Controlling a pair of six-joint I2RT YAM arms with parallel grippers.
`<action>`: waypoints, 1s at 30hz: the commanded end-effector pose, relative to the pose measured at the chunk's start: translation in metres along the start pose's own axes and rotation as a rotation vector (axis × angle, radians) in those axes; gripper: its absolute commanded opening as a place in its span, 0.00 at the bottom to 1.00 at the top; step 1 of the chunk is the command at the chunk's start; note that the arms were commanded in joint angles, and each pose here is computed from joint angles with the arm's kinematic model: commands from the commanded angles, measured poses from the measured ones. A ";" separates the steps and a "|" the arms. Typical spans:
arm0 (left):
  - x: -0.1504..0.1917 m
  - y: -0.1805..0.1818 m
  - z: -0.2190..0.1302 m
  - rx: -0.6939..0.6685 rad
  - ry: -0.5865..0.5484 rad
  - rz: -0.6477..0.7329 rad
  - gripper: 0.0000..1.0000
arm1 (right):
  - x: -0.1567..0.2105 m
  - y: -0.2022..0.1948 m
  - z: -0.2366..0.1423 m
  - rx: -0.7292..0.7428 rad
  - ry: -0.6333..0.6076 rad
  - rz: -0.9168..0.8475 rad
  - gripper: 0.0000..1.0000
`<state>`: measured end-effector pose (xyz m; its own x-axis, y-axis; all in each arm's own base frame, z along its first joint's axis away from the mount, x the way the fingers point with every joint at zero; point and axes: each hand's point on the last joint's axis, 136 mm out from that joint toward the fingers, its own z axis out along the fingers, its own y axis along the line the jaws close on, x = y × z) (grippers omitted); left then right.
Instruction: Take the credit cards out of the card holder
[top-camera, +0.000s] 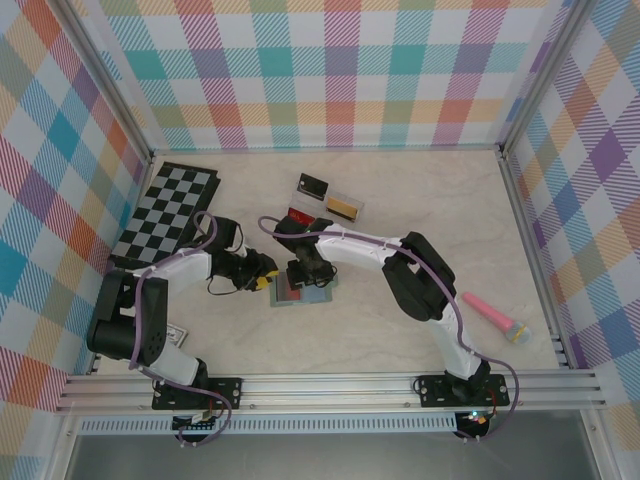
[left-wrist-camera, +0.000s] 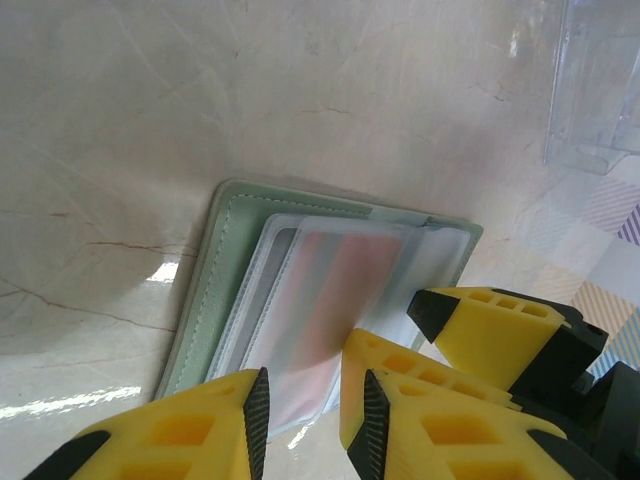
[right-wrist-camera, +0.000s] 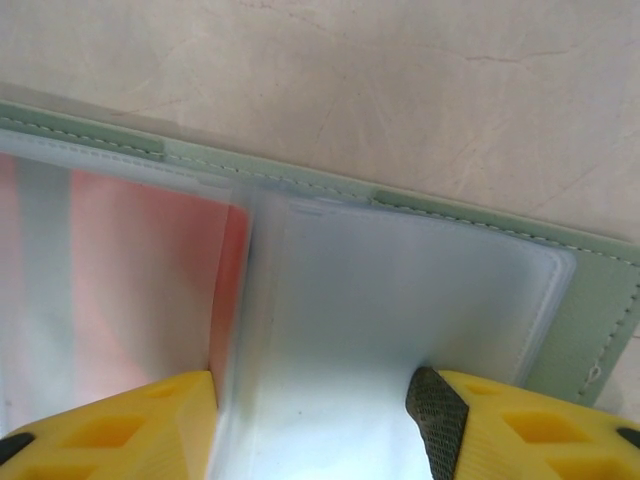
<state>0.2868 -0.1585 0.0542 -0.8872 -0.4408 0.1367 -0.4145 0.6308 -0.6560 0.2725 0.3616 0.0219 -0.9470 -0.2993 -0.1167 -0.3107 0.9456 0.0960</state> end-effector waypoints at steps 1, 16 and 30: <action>0.004 0.004 0.003 0.010 0.027 -0.007 0.33 | 0.027 -0.032 0.037 0.139 0.118 0.014 0.57; 0.010 0.002 0.017 -0.006 0.074 0.025 0.35 | 0.029 -0.028 0.040 0.114 0.127 0.016 0.54; 0.014 0.007 0.028 -0.021 0.111 0.056 0.35 | 0.029 -0.021 0.038 0.066 0.123 0.012 0.52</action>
<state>0.2769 -0.1713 0.0303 -0.9070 -0.3765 0.1889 -0.4054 0.6588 -0.6337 0.2725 0.3605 0.0210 -0.9471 -0.2994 -0.1155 -0.3104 0.9461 0.0924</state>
